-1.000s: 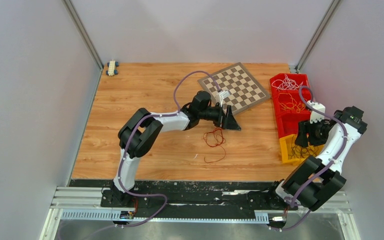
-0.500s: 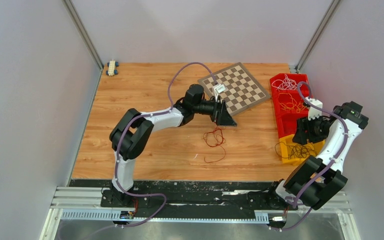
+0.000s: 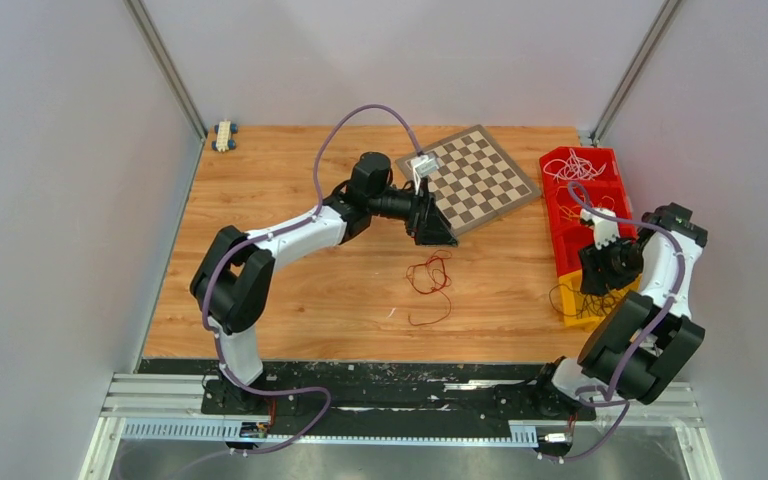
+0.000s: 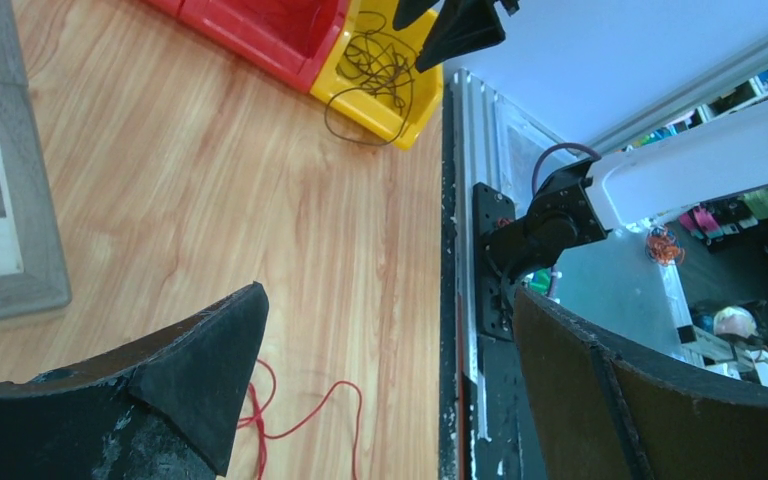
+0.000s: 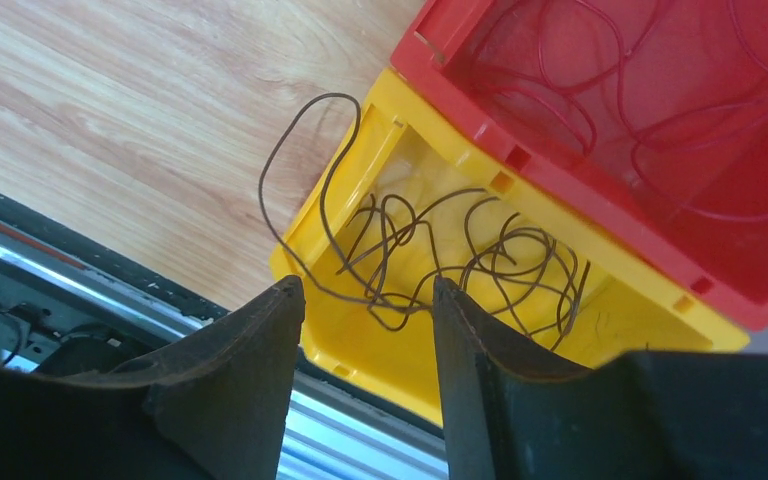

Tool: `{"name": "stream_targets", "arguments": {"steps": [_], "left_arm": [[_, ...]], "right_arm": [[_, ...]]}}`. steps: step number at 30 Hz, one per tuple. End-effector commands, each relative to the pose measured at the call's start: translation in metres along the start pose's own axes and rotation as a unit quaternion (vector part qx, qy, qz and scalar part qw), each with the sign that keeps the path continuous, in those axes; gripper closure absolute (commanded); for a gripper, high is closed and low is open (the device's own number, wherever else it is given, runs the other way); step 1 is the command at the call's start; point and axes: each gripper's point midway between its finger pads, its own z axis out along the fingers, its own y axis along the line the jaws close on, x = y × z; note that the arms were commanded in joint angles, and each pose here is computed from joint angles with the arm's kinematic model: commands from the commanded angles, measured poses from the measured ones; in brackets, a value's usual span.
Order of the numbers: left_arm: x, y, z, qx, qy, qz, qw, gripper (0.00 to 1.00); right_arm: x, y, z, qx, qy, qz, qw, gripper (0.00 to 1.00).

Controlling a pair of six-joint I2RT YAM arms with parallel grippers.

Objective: Untangle the cables

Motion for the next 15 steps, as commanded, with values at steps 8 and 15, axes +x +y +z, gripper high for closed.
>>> {"name": "stream_targets", "arguments": {"steps": [8,15], "left_arm": [[-0.014,0.001,-0.023,-0.028,-0.008,0.024,0.999,0.0],[-0.019,0.016,-0.034,-0.046,-0.016,0.01,0.999,0.0]], "right_arm": [[0.022,-0.018,0.021,0.017,0.06,-0.061,0.996,0.79],[0.036,-0.041,-0.001,0.071,0.092,-0.091,0.989,1.0]]}}
